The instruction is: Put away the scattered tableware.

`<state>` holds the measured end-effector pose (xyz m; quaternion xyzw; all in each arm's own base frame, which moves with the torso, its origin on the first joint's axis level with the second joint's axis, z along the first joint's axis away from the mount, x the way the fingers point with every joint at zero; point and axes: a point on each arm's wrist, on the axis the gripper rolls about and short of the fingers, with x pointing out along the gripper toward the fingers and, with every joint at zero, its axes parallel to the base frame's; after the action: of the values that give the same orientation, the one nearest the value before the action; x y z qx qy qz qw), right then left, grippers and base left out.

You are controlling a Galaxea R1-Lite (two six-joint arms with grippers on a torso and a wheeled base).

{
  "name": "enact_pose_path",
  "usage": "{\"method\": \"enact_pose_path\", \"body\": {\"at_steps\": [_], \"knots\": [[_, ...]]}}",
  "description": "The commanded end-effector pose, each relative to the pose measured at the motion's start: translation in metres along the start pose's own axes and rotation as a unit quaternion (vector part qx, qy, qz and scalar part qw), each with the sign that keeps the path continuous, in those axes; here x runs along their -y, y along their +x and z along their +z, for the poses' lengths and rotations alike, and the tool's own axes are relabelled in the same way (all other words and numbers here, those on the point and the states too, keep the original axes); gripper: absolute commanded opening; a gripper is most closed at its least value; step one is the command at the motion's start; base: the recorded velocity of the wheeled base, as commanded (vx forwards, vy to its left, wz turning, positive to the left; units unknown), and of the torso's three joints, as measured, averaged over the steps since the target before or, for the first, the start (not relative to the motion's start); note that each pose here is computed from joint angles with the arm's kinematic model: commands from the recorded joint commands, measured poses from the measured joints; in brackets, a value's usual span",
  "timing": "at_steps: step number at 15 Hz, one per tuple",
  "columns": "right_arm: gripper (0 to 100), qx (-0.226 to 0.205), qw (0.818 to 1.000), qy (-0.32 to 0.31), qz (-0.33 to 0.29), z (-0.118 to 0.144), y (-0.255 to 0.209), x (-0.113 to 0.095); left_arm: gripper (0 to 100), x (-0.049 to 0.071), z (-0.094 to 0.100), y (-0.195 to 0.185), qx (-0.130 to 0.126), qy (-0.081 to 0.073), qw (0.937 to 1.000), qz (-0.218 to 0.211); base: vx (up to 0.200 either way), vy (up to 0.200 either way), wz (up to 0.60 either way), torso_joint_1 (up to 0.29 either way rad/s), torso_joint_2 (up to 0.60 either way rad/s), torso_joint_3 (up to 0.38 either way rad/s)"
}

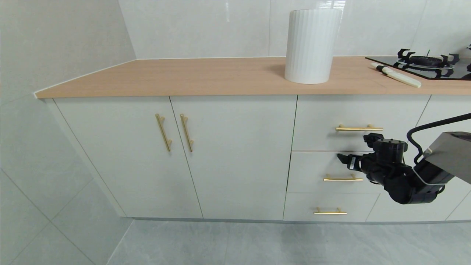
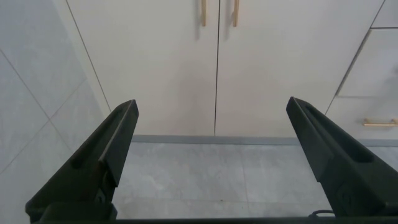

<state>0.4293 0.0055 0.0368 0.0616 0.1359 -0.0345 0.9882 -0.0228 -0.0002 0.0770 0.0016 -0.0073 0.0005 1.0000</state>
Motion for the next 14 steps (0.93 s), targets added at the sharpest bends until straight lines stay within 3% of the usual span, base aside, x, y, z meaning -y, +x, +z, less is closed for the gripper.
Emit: {"method": "enact_pose_path", "body": {"at_steps": [1,4,7,9,10,14], "knots": [[100,0.012,1.000,0.001,-0.011,-0.003,0.007,0.000,100,0.000,0.000,0.000,0.000,0.000,1.0000,0.000,0.000,0.000,0.00,0.000,0.00,0.000],[100,0.018,1.000,0.003,-0.018,-0.001,0.006,0.000,100,0.000,0.000,0.000,0.000,0.000,1.0000,0.000,0.000,0.000,0.00,0.000,0.00,0.000],[100,0.025,1.000,0.004,-0.013,0.018,-0.016,-0.001,100,0.000,0.000,0.000,0.000,0.000,1.0000,0.000,0.000,0.000,0.00,0.000,0.00,0.000],[100,0.024,1.000,0.002,-0.011,0.044,-0.050,-0.002,100,0.000,0.000,0.000,0.000,0.000,1.0000,0.000,0.000,0.000,0.00,0.000,0.00,0.000],[100,0.035,0.999,0.002,-0.007,0.058,-0.066,-0.003,100,0.000,0.000,0.000,0.000,0.000,1.0000,0.000,0.000,0.000,0.00,0.000,0.00,0.000],[100,0.146,0.989,0.013,0.003,0.125,-0.152,-0.006,100,0.000,0.000,0.000,0.000,0.000,1.0000,0.000,0.000,0.000,0.00,0.000,0.00,0.000]]}}
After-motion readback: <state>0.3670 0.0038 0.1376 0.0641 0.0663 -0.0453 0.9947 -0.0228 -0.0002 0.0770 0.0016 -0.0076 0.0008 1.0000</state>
